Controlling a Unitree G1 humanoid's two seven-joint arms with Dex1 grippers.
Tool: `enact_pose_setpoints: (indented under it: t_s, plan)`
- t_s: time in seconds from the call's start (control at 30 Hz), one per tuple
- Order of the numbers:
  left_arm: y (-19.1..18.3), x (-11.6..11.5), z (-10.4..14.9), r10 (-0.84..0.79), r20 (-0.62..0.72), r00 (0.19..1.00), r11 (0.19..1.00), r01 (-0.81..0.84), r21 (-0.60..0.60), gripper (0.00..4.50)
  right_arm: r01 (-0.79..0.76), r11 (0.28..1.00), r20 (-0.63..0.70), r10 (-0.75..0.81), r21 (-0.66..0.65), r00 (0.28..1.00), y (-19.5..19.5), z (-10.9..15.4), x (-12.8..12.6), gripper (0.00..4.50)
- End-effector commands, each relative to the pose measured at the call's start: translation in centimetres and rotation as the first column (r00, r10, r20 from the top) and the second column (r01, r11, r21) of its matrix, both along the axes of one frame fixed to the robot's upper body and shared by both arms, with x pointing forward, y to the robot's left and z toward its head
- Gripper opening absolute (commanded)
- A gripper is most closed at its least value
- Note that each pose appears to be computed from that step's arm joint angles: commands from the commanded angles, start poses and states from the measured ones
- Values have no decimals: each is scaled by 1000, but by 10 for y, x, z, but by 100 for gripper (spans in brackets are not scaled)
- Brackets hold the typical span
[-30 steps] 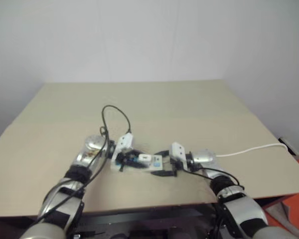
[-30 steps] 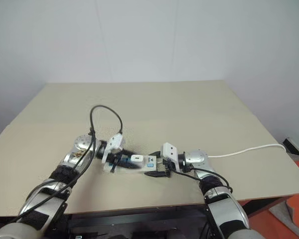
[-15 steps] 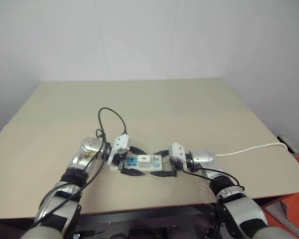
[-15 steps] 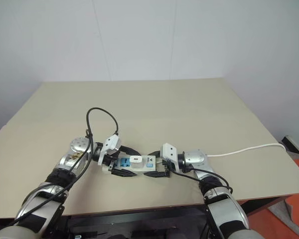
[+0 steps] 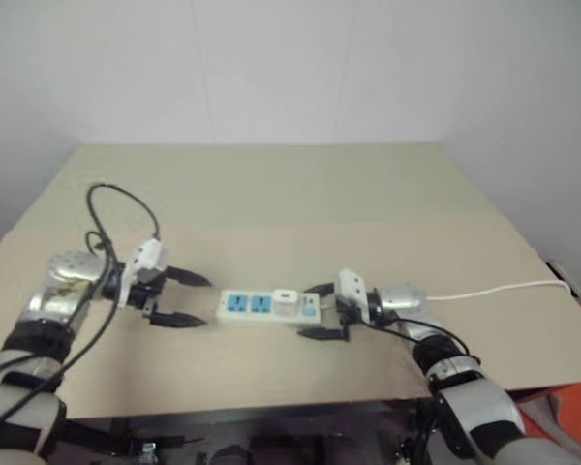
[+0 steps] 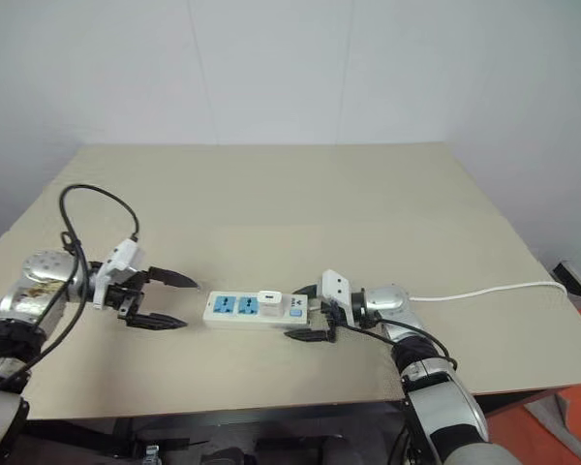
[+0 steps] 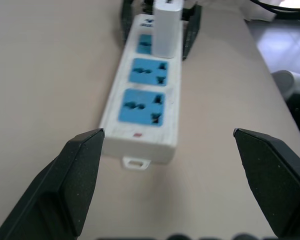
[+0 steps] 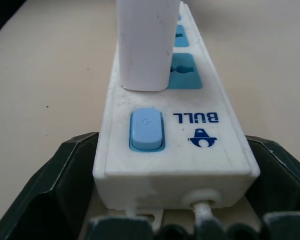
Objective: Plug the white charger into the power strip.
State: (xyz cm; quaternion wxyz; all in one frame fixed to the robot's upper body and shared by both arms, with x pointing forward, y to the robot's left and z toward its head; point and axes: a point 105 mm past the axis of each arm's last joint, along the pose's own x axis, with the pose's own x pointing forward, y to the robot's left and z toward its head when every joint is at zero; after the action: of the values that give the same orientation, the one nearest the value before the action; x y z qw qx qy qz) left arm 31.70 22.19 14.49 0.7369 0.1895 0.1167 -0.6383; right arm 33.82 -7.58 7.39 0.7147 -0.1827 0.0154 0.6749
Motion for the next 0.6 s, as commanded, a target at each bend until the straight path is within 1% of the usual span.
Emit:
enact_pose_setpoints:
  t_s: [0.03, 0.07, 0.17, 0.3, 0.43, 0.5, 0.6]
  plan:
    - [10, -4, 10, 29, 39, 999, 999, -28, -16, 450, -10, 1000, 26, 10, -8, 1000, -21, 13, -5, 447]
    - [11, -5, 9, 31, 40, 999, 999, -31, -14, 450, -14, 1000, 40, 14, -9, 999, -24, 17, -6, 447]
    - [17, -11, 8, 50, 33, 998, 999, -50, -12, 450, 5, 1000, 165, -5, -3, 986, -40, 37, -11, 447]
    - [32, -23, 7, 92, 28, 995, 996, -92, 12, 450, 47, 999, 222, -42, -17, 974, -78, 70, -28, 447]
    - [41, -32, 8, 124, 24, 992, 992, -125, 21, 450, 103, 993, 234, -85, -65, 969, -113, 90, -46, 447]
    - [44, -37, 8, 134, 24, 991, 991, -135, 27, 450, 123, 987, 235, -95, -107, 967, -128, 94, -57, 447]
    - [46, -39, 7, 155, 22, 988, 987, -156, 29, 450, 163, 978, 226, -130, -134, 965, -142, 99, -67, 447]
